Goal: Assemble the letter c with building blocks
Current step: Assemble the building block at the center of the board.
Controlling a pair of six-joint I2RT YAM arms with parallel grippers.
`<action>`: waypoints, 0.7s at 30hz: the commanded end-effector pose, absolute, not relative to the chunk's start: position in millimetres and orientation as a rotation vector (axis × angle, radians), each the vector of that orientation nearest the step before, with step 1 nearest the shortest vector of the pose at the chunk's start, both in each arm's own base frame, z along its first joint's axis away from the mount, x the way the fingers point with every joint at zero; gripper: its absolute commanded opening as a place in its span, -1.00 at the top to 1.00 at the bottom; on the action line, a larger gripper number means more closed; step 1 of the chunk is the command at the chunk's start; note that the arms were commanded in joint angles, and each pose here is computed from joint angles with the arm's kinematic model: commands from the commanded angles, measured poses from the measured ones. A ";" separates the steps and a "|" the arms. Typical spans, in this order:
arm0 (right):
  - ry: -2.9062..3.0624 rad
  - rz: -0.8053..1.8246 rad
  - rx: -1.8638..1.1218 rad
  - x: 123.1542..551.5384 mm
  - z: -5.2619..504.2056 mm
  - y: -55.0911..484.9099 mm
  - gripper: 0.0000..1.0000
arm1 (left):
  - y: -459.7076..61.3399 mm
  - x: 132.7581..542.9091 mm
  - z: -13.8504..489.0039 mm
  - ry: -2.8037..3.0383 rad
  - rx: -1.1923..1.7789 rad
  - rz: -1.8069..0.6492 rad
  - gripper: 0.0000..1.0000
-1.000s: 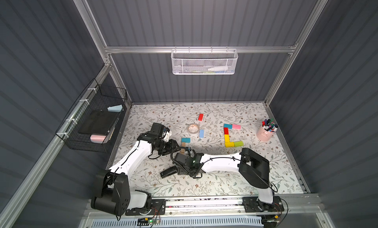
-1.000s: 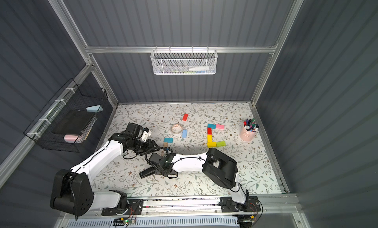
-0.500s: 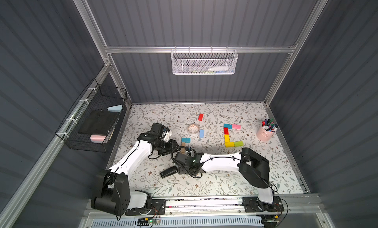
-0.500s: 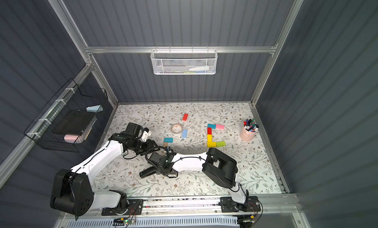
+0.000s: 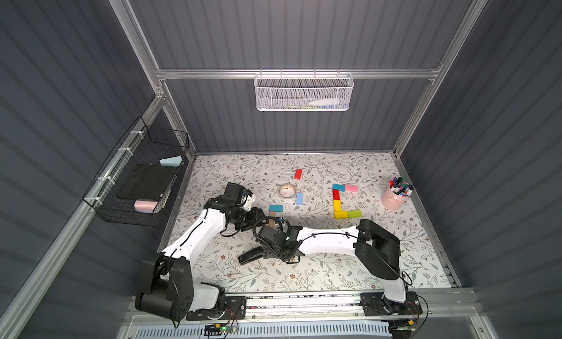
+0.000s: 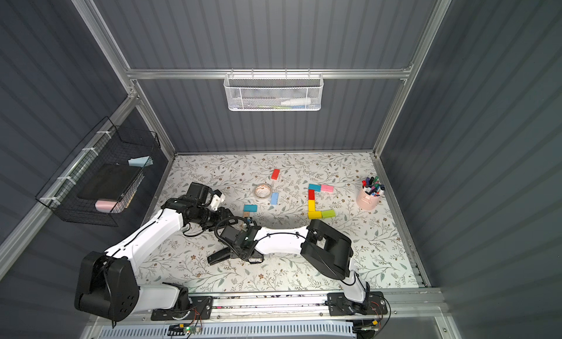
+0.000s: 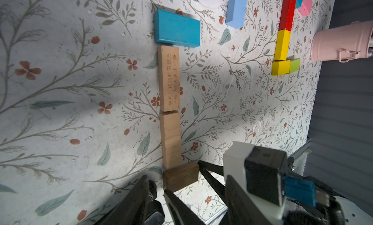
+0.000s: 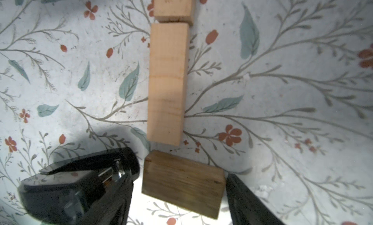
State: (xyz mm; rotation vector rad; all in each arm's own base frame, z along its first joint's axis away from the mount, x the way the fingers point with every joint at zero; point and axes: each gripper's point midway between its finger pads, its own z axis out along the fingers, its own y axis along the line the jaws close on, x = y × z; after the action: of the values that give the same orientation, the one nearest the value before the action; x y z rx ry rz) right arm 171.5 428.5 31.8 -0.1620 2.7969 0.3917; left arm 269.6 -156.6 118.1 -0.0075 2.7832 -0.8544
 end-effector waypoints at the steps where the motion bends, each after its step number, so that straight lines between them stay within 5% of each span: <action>1: 2.818 0.276 -0.171 168.4 19.3 421.8 -0.55 | -153.8 267.9 124.8 2.758 0.028 -0.847 -0.18; 21: 2.806 0.270 -0.139 168.9 15.3 415.6 -0.38 | -154.5 268.1 125.9 2.753 0.029 -0.851 -0.18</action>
State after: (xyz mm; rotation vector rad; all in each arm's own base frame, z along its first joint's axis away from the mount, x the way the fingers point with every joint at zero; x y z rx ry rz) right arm 171.6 428.8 22.8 -0.1695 2.7942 0.3251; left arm 269.5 -156.6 120.7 0.0055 2.7724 -0.8545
